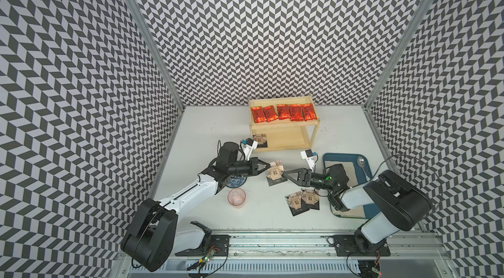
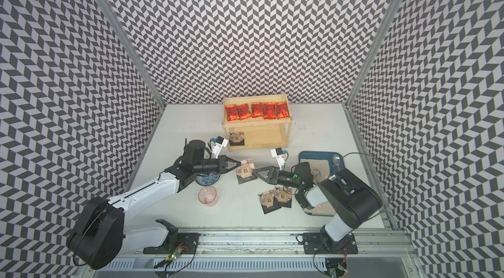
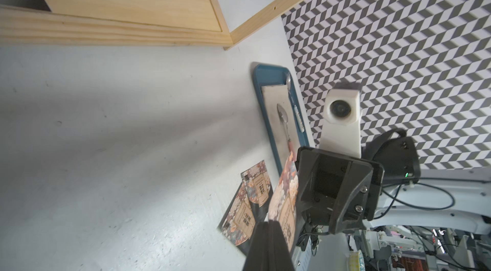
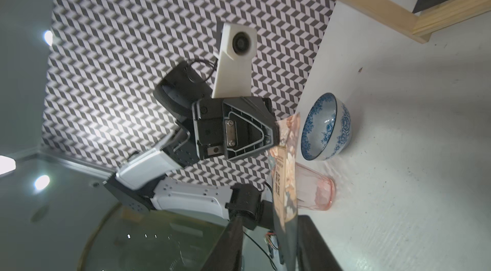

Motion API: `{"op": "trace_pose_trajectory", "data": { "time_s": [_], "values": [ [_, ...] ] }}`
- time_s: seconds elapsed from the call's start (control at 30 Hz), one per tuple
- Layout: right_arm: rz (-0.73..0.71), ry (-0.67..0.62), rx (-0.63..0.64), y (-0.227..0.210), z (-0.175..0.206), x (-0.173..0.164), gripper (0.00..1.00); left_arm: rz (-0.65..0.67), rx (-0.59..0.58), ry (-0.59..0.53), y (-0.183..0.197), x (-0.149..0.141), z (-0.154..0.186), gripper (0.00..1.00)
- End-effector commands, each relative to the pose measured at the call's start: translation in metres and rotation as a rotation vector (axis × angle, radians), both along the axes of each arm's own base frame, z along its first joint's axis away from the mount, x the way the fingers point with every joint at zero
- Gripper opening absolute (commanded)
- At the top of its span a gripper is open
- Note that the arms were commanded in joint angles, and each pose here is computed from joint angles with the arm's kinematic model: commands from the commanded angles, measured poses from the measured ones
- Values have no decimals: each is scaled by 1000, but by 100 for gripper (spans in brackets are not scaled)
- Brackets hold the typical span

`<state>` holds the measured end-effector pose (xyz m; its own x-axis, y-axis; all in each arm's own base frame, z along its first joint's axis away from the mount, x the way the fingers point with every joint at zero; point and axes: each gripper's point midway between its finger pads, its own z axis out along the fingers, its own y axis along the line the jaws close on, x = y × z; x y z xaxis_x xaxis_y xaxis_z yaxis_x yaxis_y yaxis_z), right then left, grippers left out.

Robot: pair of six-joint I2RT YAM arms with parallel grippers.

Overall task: Place the tea bags on the shelf by color
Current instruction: Pick up the tea bag from the center of the board.

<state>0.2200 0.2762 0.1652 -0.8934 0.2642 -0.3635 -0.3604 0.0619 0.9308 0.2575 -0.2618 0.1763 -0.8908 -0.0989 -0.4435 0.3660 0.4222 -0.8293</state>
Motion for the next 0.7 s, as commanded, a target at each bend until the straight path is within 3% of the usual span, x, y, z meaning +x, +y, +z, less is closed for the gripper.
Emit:
{"op": "trace_pose_trajectory", "data": {
  "time_s": [0.0,0.07,0.17,0.33,0.67],
  "values": [
    [-227,67,64,-22,7,14,43,20,-125,-97,-5,9,44,0],
    [-294,107,79,-26,8,16,47,19,-155,-115,-7,12,55,0],
    [-389,153,4,-25,3,22,52,16,-174,-126,-9,16,64,0],
    [-527,82,-17,-44,27,31,63,9,-231,-134,-10,18,74,0],
    [-422,-49,217,-33,71,21,68,-35,-342,-142,-14,21,99,0]
  ]
}}
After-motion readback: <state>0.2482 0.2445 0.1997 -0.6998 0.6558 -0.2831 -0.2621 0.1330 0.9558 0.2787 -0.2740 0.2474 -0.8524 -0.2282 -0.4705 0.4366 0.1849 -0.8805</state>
